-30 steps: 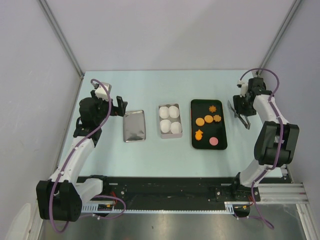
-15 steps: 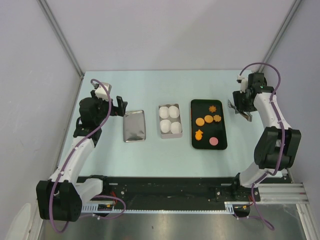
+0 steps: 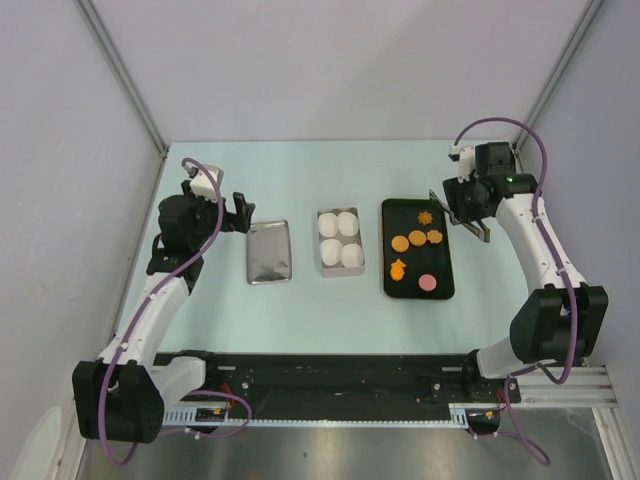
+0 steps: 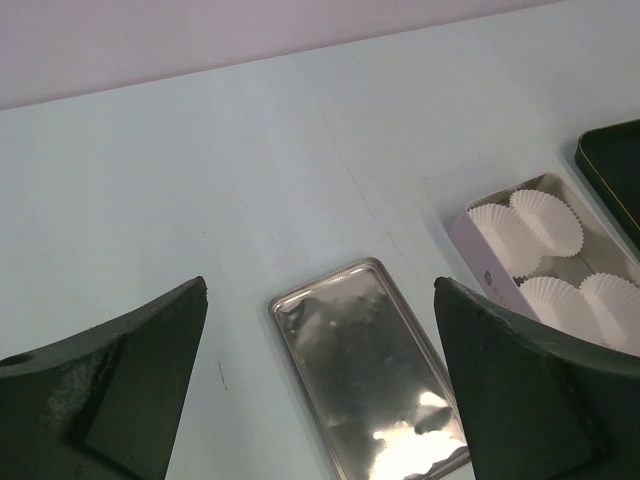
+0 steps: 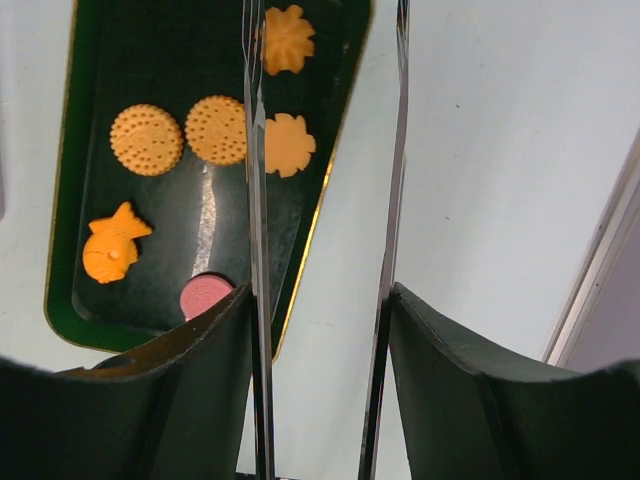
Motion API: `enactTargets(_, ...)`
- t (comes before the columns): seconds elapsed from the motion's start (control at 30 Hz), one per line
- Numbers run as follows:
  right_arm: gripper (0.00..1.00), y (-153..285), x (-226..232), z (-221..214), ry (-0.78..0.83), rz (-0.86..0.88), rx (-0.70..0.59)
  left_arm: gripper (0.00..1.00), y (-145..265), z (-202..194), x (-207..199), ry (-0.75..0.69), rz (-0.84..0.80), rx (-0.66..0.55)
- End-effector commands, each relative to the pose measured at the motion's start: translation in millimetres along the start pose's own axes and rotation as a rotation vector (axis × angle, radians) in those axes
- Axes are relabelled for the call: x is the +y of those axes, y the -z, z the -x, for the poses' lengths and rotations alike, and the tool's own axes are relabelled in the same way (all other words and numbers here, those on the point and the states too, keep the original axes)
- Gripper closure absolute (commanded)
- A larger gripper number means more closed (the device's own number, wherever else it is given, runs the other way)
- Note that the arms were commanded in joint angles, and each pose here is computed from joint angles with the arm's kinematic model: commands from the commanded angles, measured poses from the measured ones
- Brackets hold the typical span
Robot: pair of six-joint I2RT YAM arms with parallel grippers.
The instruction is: Pack the cookies
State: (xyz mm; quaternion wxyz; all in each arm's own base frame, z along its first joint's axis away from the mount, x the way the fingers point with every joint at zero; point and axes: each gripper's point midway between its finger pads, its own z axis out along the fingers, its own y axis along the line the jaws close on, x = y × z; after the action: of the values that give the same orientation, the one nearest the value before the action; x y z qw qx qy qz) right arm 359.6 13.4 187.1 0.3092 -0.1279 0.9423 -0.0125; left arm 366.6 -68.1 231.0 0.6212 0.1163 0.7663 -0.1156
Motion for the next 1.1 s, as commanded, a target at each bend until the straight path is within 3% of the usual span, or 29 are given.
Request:
enactTargets(0.0, 0.43, 4, 13, 11, 0.015, 0.013, -0.035, 0.0, 1, 16, -1, -0.038, -0.005, -0.054)
enactTargets(0.6, 0.43, 1, 85, -26, 0.199, 0.15, 0.018, 0.0, 0, 8, 3, -0.052, 0.013, -0.032)
enactTargets(1.07, 0.46, -5, 102, -52, 0.244, 0.198, 0.07, 0.0, -3, 3, 5, -0.051, 0.02, -0.016)
